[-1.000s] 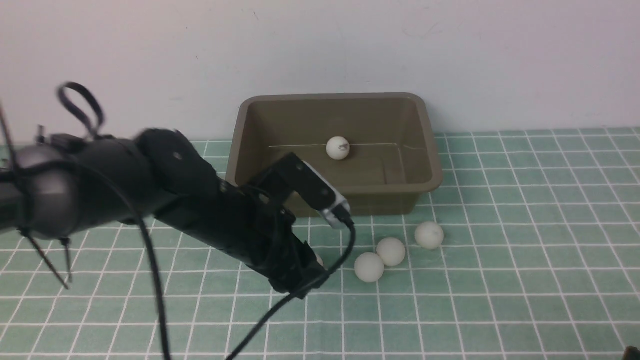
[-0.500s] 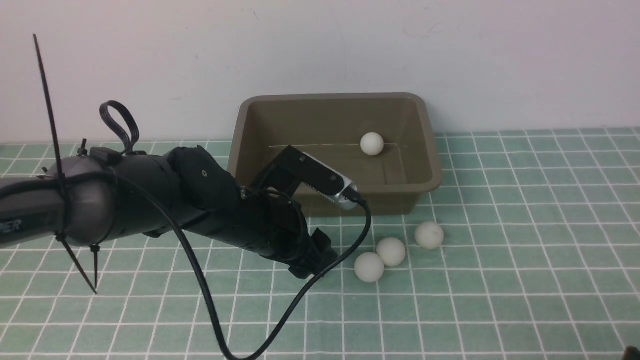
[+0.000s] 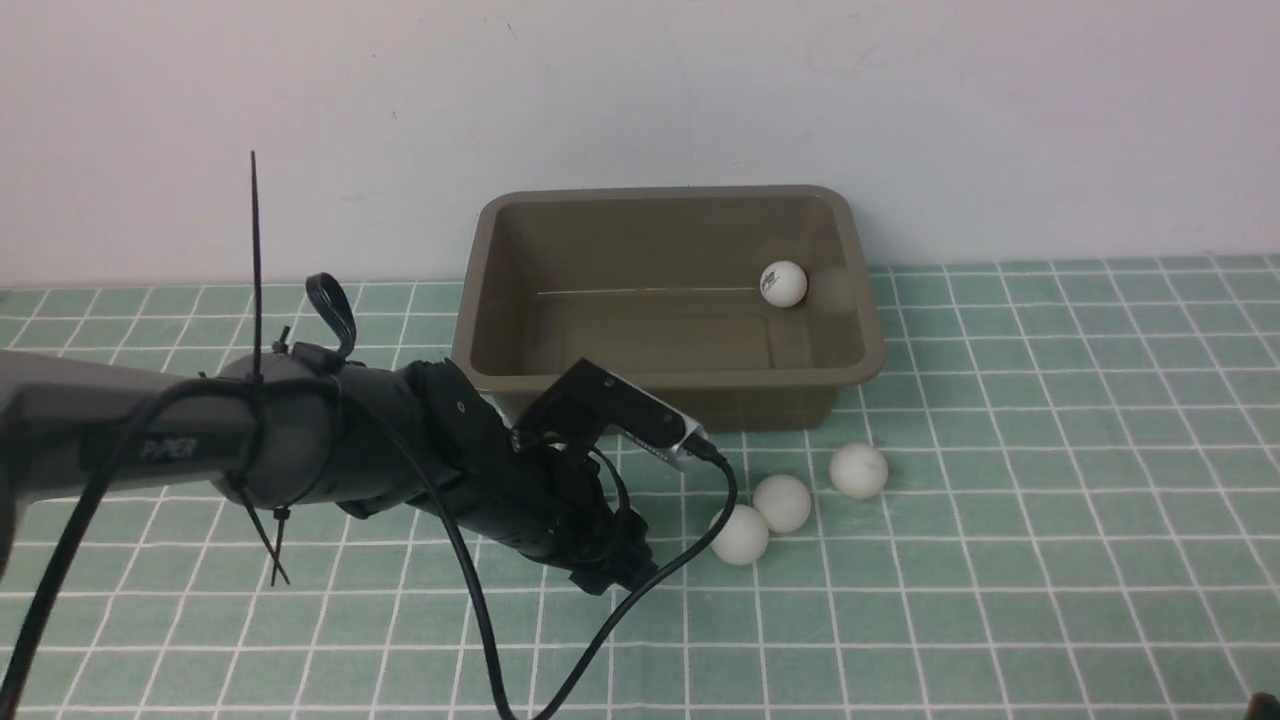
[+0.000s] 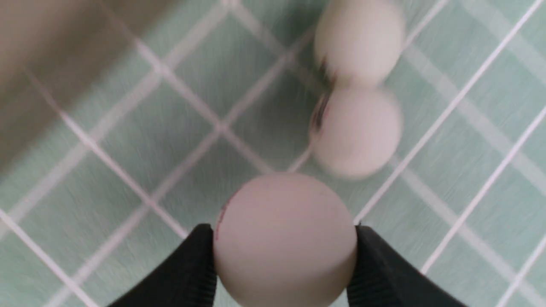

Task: Put the table tennis balls in the box on the green coffee tablecloth.
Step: 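Reach for and grasp a ping pong ball on the table beside the basket, then drop the ball into the bin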

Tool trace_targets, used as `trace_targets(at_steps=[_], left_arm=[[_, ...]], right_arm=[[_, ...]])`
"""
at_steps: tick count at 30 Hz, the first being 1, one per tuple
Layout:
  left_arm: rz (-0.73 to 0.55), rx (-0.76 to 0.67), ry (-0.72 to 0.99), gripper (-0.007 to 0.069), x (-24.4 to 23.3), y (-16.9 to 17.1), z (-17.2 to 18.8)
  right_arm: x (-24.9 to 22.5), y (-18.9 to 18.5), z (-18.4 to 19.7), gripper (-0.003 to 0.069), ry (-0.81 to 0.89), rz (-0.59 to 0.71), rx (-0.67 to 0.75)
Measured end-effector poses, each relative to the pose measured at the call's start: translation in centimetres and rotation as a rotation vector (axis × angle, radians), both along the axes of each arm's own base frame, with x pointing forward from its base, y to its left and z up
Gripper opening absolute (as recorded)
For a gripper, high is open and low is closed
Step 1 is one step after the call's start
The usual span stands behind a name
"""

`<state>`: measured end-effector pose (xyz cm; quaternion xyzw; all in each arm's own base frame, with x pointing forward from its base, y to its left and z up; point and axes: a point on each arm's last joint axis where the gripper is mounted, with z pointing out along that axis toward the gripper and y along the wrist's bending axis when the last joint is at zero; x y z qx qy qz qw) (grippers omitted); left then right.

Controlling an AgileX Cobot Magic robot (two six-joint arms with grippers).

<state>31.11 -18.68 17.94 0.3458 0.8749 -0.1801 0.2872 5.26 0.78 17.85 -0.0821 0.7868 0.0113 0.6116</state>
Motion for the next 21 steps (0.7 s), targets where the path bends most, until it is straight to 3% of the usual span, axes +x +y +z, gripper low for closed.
trace_targets(at_steps=[6,10,17,21], left_arm=[[0.058,-0.106,-0.267,0.0349,0.4,0.3,6.1],[0.209,-0.075,-0.426,0.0349,2.5,1.2,7.6],[0.206,-0.038,-0.453,0.0351,7.6,1.8,6.0],[0.242,-0.08,-0.414,0.0421,9.6,2.2,4.7]], right_arm=[[0.0,0.0,0.0,0.0462,0.0,0.0,0.0],[0.0,0.0,0.0,0.0462,0.0,0.0,0.0],[0.0,0.0,0.0,0.0462,0.0,0.0,0.0],[0.0,0.0,0.0,0.0462,0.0,0.0,0.0]])
